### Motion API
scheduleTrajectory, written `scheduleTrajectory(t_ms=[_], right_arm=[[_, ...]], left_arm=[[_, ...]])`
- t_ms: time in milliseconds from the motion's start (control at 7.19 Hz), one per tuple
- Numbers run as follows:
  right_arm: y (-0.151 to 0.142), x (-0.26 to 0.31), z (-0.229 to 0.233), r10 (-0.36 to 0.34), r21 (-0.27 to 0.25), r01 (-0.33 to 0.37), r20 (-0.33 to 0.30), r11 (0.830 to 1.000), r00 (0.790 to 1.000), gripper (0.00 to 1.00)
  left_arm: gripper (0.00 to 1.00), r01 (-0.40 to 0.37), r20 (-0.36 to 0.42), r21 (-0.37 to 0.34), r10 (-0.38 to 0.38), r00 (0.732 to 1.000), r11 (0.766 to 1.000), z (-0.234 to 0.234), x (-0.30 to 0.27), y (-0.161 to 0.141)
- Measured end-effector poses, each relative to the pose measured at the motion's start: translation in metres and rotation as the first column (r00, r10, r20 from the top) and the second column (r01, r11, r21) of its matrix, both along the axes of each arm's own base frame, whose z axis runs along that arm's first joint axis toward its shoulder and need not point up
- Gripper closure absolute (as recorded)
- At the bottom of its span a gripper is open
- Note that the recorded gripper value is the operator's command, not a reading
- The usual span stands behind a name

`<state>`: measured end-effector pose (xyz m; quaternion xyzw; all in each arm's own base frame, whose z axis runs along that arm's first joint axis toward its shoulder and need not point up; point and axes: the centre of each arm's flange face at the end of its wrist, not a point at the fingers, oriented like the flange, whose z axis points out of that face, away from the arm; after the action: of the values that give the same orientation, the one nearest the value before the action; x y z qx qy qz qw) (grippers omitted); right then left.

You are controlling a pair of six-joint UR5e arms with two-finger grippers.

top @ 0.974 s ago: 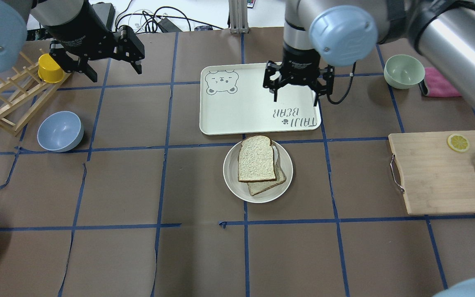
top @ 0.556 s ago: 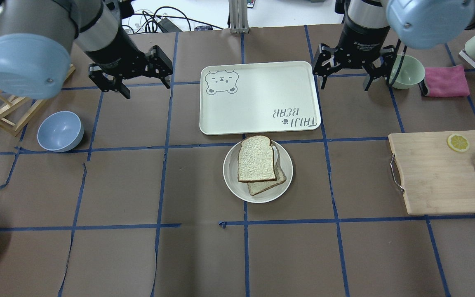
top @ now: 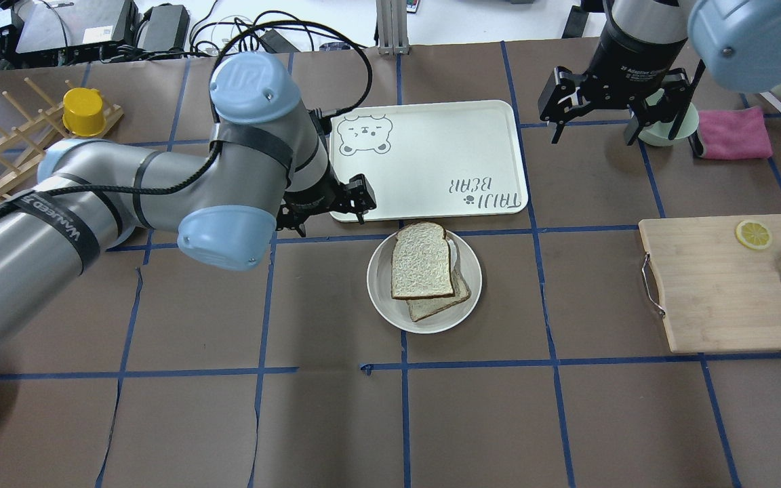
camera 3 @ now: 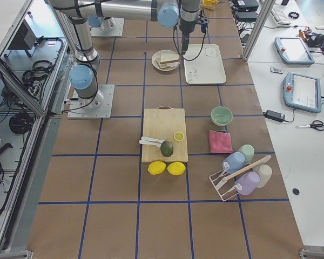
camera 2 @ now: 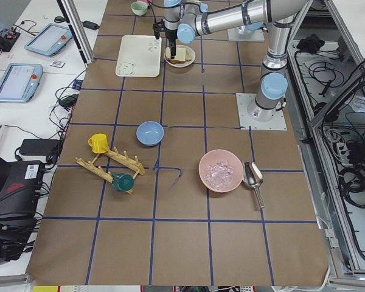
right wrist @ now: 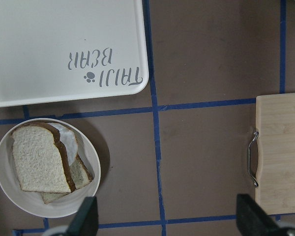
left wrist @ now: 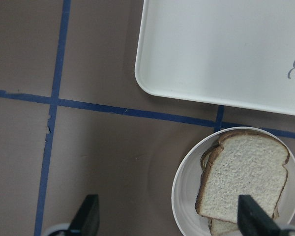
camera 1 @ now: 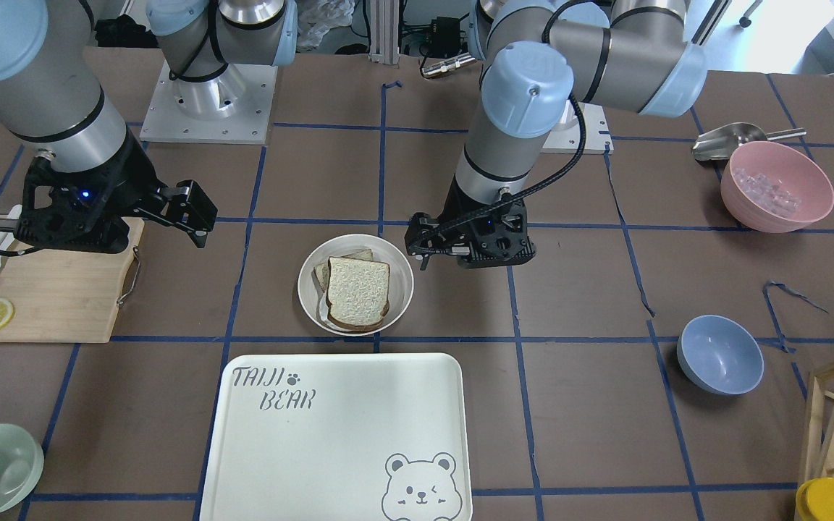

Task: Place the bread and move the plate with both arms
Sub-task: 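Grip the rim of the white plate with the left gripper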

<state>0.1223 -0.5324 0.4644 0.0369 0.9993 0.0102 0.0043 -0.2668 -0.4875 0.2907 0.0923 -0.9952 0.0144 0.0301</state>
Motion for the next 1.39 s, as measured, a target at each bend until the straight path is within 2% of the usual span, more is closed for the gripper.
scheduleTrajectory(t_ms=[139,417,834,974,1113,1252,1391], right_arm=[[0.011,0.0,0.004,-0.001,-0.009,0.001,-0.002,1.0,1.0,0.0],[0.029,0.0,0.012,-0.001,-0.021,0.001,-0.002,1.0,1.0,0.0],[0.034,0.001,0.019,-0.001,-0.042,0.001,0.001,0.999,1.0,0.0],[0.035,0.001,0.019,-0.002,-0.041,0.002,-0.001,0.999,1.0,0.0],[0.035,0.001,0.018,-0.003,-0.037,0.003,-0.002,0.999,1.0,0.0],[0.036,0.001,0.018,-0.004,-0.033,0.004,-0.001,0.999,1.0,0.0],[0.036,0.001,0.018,-0.01,-0.031,0.01,0.001,0.999,1.0,0.0]], left_arm=[[0.13,-0.033,0.016,0.031,0.033,0.999,0.999,-0.026,-0.006,0.01],[0.12,-0.065,0.025,0.099,0.062,0.998,0.993,-0.061,-0.015,0.021],[0.14,-0.087,-0.003,0.166,0.089,0.996,0.982,-0.093,-0.028,0.025],[0.27,-0.088,-0.006,0.173,0.091,0.996,0.981,-0.099,-0.03,0.025],[0.52,-0.088,-0.023,0.177,0.093,0.995,0.98,-0.104,-0.033,0.023],[0.62,-0.086,-0.045,0.185,0.096,0.994,0.979,-0.107,-0.035,0.023],[0.67,-0.084,-0.055,0.192,0.096,0.994,0.978,-0.11,-0.037,0.023]])
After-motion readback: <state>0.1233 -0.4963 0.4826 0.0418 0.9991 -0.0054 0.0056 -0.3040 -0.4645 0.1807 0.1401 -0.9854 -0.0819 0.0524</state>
